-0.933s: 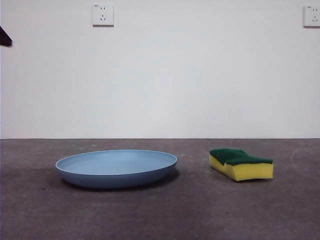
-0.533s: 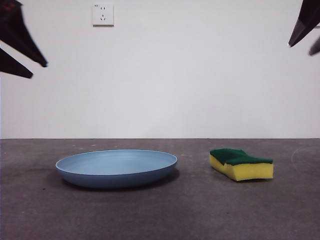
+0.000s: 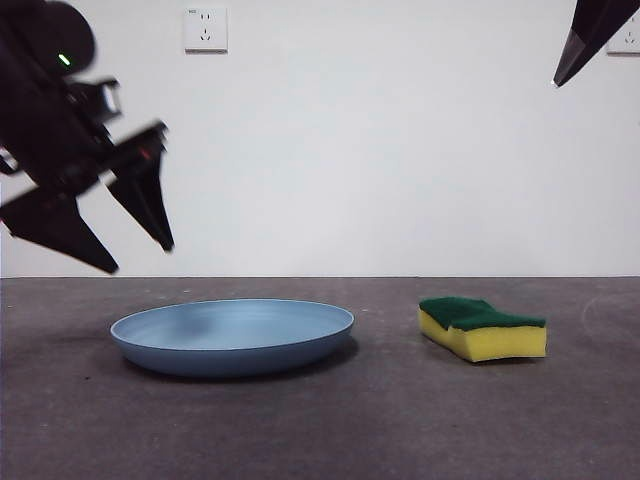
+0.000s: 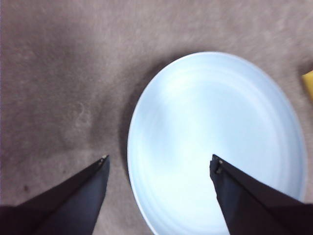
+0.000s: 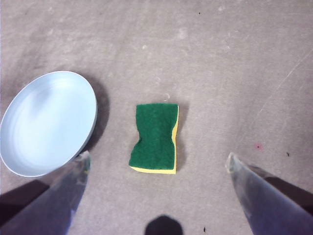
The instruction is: Pick up the plate,pick up the cloth,clean the plate with the cloth
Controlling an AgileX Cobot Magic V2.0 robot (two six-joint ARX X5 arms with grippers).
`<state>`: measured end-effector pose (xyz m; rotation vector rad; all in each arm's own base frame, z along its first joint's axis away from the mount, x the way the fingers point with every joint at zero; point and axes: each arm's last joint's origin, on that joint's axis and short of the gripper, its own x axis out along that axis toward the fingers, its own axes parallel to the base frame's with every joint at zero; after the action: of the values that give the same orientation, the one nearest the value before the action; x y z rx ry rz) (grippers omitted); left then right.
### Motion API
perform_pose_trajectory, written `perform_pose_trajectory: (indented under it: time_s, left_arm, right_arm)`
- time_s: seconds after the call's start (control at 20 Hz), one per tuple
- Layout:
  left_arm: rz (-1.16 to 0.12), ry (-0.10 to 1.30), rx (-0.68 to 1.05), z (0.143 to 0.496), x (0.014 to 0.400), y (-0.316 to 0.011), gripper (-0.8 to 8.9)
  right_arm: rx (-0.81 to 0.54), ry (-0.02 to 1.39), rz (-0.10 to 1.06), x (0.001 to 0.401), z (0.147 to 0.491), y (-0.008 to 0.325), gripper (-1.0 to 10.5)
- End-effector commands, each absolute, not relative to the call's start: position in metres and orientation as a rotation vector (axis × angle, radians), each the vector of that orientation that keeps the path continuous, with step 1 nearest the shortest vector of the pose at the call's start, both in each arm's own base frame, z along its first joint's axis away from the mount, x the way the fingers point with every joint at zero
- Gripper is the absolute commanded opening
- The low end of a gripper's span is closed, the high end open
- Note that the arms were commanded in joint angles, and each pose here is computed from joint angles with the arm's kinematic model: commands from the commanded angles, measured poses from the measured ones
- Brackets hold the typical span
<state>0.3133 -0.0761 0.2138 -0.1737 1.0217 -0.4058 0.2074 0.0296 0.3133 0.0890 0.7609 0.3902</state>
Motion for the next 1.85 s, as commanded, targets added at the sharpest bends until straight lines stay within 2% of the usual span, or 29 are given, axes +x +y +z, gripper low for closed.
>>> perform_pose_trajectory:
  time_s: [0.05,0.35,0.55,0.6,0.65,0.7,1.0,1.1,1.25,1.35,1.5,1.75,1.85]
  left_arm:
    - [-0.384,1.073,-0.128,0.197,0.324,-0.085,3.44]
    - [-0.333,1.164,-0.067,0.162,0.335,-0.097,3.44]
    - [-0.335,1.197,-0.063,0.151,0.336,-0.100,3.33]
    - [-0.343,1.197,-0.059,0.151,0.335,-0.102,2.13]
    - [-0.352,1.191,-0.049,0.152,0.335,-0.104,0.25]
    - [-0.366,1.184,-0.032,0.152,0.335,-0.105,-0.03]
    - [-0.391,1.166,-0.004,0.154,0.335,-0.108,-0.07]
    - [-0.400,1.146,0.004,0.164,0.335,-0.108,-0.07]
    - [-0.418,1.061,0.013,0.194,0.330,-0.107,-0.07]
    - [-0.426,0.984,0.008,0.219,0.322,-0.104,-0.07]
    - [-0.437,0.869,0.002,0.255,0.308,-0.100,-0.07]
    - [-0.445,0.803,0.002,0.286,0.285,-0.093,-0.07]
    - [-0.448,0.805,0.008,0.291,0.279,-0.091,-0.07]
  right_arm:
    - [0.091,0.757,0.393,0.208,0.314,0.030,4.8]
    - [0.090,0.757,0.393,0.208,0.314,0.030,4.7]
    - [0.090,0.755,0.392,0.208,0.314,0.030,4.7]
    - [0.089,0.754,0.392,0.208,0.314,0.030,4.7]
    - [0.089,0.753,0.392,0.208,0.315,0.030,4.7]
    - [0.089,0.753,0.392,0.208,0.314,0.030,4.7]
    - [0.115,0.729,0.384,0.210,0.317,0.030,4.7]
    - [0.120,0.723,0.387,0.211,0.317,0.031,4.7]
    - [0.123,0.705,0.467,0.215,0.317,0.040,4.7]
    - [0.107,0.733,0.503,0.223,0.313,0.051,4.6]
    - [0.058,0.812,0.573,0.242,0.300,0.077,3.8]
    - [-0.113,0.929,0.509,0.280,0.273,0.115,3.8]
    - [-0.162,0.978,0.477,0.293,0.259,0.125,4.5]
